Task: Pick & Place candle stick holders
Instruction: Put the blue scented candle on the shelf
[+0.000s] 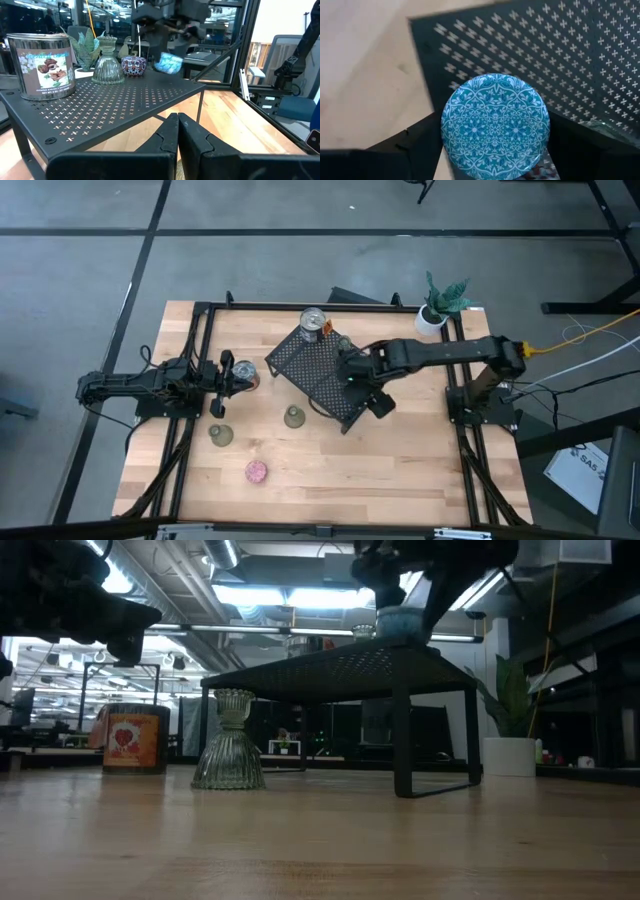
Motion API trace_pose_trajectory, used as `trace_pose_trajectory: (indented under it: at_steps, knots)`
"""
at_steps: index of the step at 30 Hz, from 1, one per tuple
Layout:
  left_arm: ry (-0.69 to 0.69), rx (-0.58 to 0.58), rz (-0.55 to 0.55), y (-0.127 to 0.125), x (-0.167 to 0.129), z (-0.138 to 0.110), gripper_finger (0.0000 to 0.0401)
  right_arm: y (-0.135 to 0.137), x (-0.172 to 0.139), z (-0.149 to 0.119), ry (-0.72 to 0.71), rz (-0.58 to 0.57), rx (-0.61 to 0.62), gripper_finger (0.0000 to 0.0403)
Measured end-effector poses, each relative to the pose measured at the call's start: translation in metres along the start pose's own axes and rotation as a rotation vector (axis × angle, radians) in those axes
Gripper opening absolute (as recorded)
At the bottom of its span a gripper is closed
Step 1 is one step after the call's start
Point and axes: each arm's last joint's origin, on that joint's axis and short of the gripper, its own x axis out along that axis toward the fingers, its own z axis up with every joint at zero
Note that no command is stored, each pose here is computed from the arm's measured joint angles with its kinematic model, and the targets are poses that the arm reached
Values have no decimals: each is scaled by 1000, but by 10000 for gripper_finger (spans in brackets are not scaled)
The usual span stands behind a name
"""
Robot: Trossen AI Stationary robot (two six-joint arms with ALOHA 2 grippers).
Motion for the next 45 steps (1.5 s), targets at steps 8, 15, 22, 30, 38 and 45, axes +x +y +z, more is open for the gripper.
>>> trace_pose_trajectory:
  at_steps: [8,15,22,30,38,45]
  knots:
    - [0,0,0,0,0,0,1,-10,12,-3,32,5,-14,307]
    - [0,0,0,0,0,0,1,-16,12,-6,20,-9,45,307]
    - [0,0,0,0,0,0,1,-22,12,-11,24,-13,90,307]
    - [0,0,0,0,0,0,1,-23,12,-11,24,-14,145,307]
    - [0,0,0,0,0,0,1,-24,12,-12,25,-15,151,312]
    - [0,0,0,0,0,0,1,-24,12,-12,25,-16,151,337]
